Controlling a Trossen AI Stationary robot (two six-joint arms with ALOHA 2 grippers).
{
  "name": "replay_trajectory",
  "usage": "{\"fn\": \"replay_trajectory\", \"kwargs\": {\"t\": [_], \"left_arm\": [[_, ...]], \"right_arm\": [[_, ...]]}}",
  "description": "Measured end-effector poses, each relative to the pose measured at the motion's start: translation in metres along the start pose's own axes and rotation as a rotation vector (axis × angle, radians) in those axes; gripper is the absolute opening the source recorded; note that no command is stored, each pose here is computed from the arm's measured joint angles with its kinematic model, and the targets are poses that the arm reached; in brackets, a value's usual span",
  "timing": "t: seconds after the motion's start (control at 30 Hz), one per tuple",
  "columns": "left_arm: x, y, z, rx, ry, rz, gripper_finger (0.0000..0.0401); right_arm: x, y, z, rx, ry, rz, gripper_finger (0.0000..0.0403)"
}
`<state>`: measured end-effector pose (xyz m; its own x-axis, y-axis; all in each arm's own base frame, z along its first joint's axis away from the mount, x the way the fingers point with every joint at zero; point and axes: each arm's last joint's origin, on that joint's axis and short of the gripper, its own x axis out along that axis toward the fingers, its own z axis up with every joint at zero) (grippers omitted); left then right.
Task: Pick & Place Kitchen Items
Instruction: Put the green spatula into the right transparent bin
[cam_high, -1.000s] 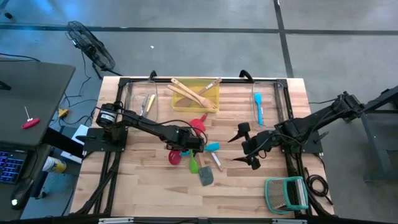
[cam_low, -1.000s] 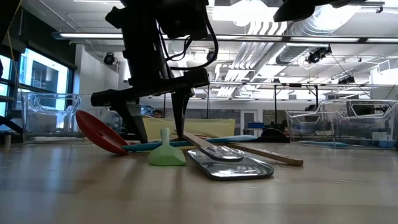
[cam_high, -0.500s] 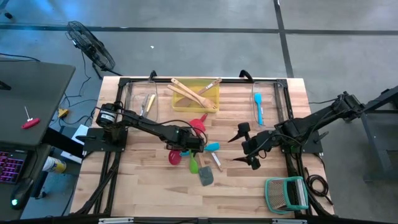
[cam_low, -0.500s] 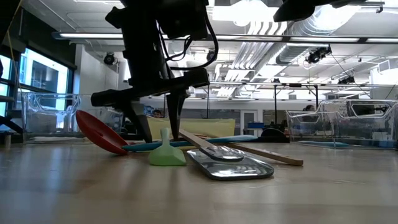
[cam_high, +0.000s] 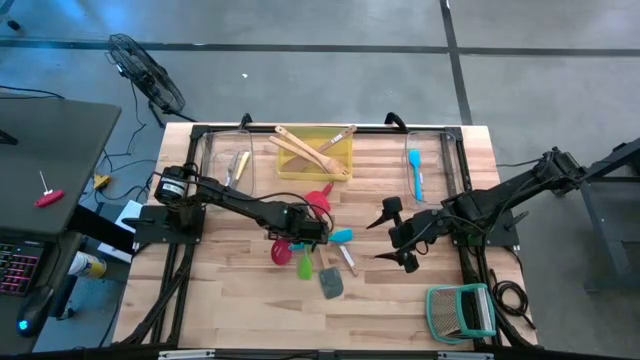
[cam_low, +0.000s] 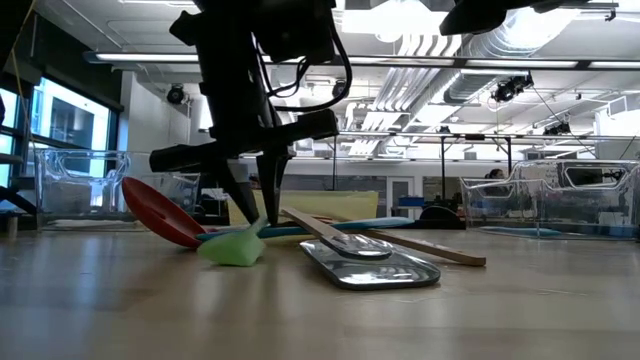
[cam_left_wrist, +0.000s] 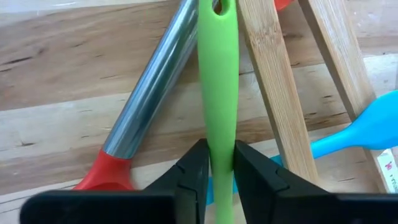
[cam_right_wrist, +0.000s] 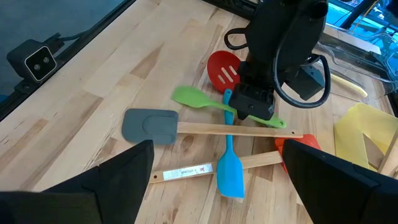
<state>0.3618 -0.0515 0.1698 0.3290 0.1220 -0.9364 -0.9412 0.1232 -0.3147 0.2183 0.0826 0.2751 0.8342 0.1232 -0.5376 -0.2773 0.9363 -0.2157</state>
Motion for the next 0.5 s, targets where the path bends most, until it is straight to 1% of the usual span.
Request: {"fn": "replay_trajectory", "kwargs": {"t": [0.1, 0.3, 0.4, 0.5], "left_arm": [[0.001, 0.0, -0.001, 0.0, 0.012, 0.002, 0.0063], [0.019, -0.001, -0.003, 0.001, 0.066, 0.03, 0.0062], [0.028, 0.0, -0.002, 0.014, 0.069, 0.04, 0.0062], [0.03, 0.0, -0.002, 0.015, 0.07, 0.042, 0.0062]], "right_arm": [[0.0, 0.0, 0.0, 0.0, 0.0, 0.0, 0.0348], [0.0, 0.0, 0.0, 0.0, 0.0, 0.0, 0.0348], [0.0, 0.0, 0.0, 0.0, 0.0, 0.001, 0.0348], [0.0, 0.0, 0.0, 0.0, 0.001, 0.003, 0.0348]]}}
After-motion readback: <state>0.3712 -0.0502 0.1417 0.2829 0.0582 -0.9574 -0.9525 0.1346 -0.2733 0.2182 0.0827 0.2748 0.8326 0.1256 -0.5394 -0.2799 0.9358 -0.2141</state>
